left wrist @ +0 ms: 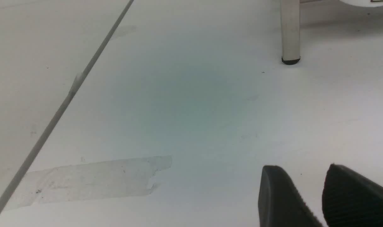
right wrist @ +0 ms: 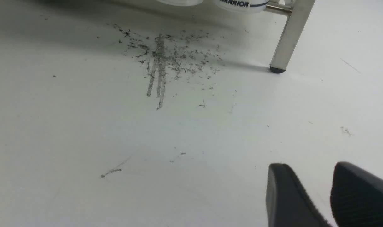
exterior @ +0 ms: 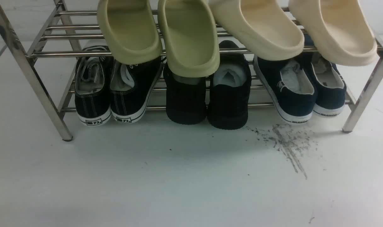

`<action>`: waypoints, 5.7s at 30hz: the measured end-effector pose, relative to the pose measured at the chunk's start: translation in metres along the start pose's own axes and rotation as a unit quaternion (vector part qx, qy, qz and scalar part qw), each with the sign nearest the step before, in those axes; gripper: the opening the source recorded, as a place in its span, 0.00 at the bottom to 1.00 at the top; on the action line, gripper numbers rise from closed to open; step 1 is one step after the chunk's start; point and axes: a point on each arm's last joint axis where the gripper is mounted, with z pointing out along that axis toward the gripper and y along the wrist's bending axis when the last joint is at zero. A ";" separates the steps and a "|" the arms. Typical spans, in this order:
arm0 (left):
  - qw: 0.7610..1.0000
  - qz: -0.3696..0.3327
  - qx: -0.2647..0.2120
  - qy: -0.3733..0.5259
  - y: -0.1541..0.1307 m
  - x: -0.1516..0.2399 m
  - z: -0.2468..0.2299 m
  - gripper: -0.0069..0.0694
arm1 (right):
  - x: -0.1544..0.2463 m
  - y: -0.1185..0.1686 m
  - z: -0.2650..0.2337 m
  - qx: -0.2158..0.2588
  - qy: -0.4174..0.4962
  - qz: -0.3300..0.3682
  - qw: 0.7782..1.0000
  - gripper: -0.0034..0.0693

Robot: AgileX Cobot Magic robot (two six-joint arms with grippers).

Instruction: Take the shoes off the shelf with your hand on the white table.

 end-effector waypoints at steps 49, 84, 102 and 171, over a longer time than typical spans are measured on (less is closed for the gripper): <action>1.000 0.000 0.000 0.000 0.000 0.000 0.000 0.41 | -0.001 -0.001 0.000 0.004 -0.003 -0.006 1.000 0.38; 1.000 0.000 0.000 0.000 0.000 0.000 0.000 0.41 | -0.026 0.017 -0.006 -0.162 -0.065 0.562 0.808 0.37; 1.000 0.000 0.000 0.000 0.000 0.000 0.000 0.41 | -0.154 0.008 0.082 -0.155 0.151 0.237 0.947 0.05; 1.000 0.001 -0.001 -0.001 0.000 0.000 0.000 0.40 | -0.199 0.070 0.252 -0.052 0.246 -0.037 0.967 0.11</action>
